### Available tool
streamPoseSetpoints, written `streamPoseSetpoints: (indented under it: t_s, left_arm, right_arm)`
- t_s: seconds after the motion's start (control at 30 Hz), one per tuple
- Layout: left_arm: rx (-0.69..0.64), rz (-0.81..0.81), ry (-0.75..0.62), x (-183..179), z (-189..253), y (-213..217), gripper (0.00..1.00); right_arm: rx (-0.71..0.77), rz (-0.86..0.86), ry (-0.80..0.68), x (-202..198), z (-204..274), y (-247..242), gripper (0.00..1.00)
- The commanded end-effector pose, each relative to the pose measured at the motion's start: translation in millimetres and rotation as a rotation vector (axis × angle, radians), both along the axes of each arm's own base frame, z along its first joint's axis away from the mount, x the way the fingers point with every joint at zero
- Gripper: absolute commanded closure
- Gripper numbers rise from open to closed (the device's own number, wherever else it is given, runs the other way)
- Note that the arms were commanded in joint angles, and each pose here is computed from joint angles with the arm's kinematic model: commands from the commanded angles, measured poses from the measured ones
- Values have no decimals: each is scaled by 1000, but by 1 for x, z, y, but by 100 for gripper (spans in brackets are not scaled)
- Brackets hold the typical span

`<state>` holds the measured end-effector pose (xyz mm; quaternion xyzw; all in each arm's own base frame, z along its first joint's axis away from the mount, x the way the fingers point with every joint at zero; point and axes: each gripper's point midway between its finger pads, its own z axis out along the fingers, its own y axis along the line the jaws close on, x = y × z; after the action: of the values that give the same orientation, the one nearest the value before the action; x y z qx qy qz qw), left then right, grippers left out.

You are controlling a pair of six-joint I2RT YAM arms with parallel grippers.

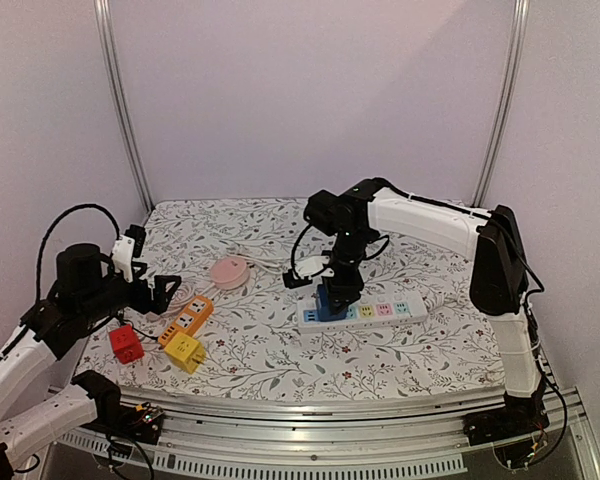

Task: Insert the plug

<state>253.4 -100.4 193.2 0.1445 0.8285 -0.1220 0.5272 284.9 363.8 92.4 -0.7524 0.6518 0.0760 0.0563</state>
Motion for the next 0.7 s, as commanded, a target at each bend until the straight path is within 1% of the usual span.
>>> streamPoseSetpoints:
  t_s: [0.0, 0.13, 0.37, 0.43, 0.57, 0.67]
  left_arm:
    - [6, -1, -10, 2, -4, 1, 0]
    - [5, 4, -16, 3, -4, 2, 1]
    - [18, 1, -11, 4, -5, 2, 0]
    - [19, -2, -11, 4, -4, 1, 1]
    - [22, -4, -15, 5, -3, 1, 1]
    - [30, -8, -22, 6, -2, 1, 1]
  right_arm:
    - [-87, -30, 55, -11, -24, -18, 100]
    - [-75, -43, 50, -13, -23, -18, 100]
    - [-4, -23, 117, -24, -14, -6, 100]
    - [-9, -36, 92, -19, -8, -5, 100]
    - [-103, -40, 3, -6, -7, -19, 100]
    - [-102, -38, -8, -5, -7, -16, 100]
